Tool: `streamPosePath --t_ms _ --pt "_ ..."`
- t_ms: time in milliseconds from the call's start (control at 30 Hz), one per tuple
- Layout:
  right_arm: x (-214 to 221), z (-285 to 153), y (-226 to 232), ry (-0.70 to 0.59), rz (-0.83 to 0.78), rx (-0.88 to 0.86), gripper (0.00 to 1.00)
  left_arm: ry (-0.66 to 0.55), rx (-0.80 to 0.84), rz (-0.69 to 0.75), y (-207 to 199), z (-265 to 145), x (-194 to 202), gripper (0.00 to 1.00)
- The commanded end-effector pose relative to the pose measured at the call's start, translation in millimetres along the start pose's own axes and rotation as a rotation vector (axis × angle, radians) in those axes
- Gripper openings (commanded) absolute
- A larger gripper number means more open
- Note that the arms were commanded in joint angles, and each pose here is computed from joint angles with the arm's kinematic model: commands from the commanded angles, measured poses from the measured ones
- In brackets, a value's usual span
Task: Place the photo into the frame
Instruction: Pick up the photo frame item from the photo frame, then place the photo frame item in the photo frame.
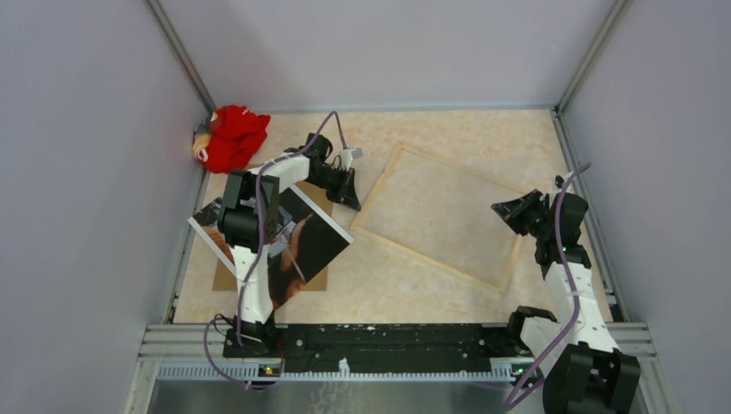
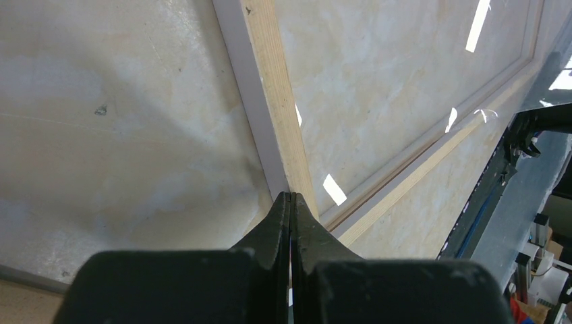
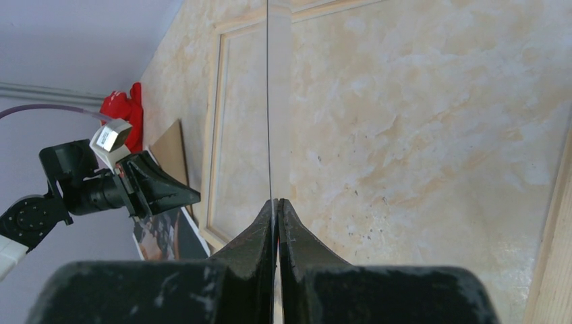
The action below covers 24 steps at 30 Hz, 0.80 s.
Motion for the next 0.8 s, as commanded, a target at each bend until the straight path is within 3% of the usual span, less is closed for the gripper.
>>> streamPosePath --t_ms 0,300,633,767 --pt "-19.7 -1.8 14.9 -0.063 -0.038 -0.053 0.0 -0.011 0.011 0.032 -11.4 -6.0 -0.5 0.0" --pt "-16.8 1.0 17.2 -0.085 -0.027 -0.105 0.0 -0.012 0.012 0.036 -11.3 -5.3 -0.9 0.0" --pt "-7.3 11.2 -3.8 -0.05 -0.052 -0.02 0.0 -0.009 0.013 0.032 -11.0 -4.7 -0.3 0.0" --pt "-2.6 14.5 -8.8 -0.032 -0.087 0.031 0.09 -0.008 0.015 0.029 -10.3 -4.0 -0.1 0.0"
Point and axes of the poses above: each gripper's point midway between its finger pads, its own z axis out along the fingers, its own y axis along the line the jaws close on, x = y × z, the point moved 3 cm from there along -z, back along the fingers, and after that the axes turned 9 degrees about -z, right-handed, at the moved point
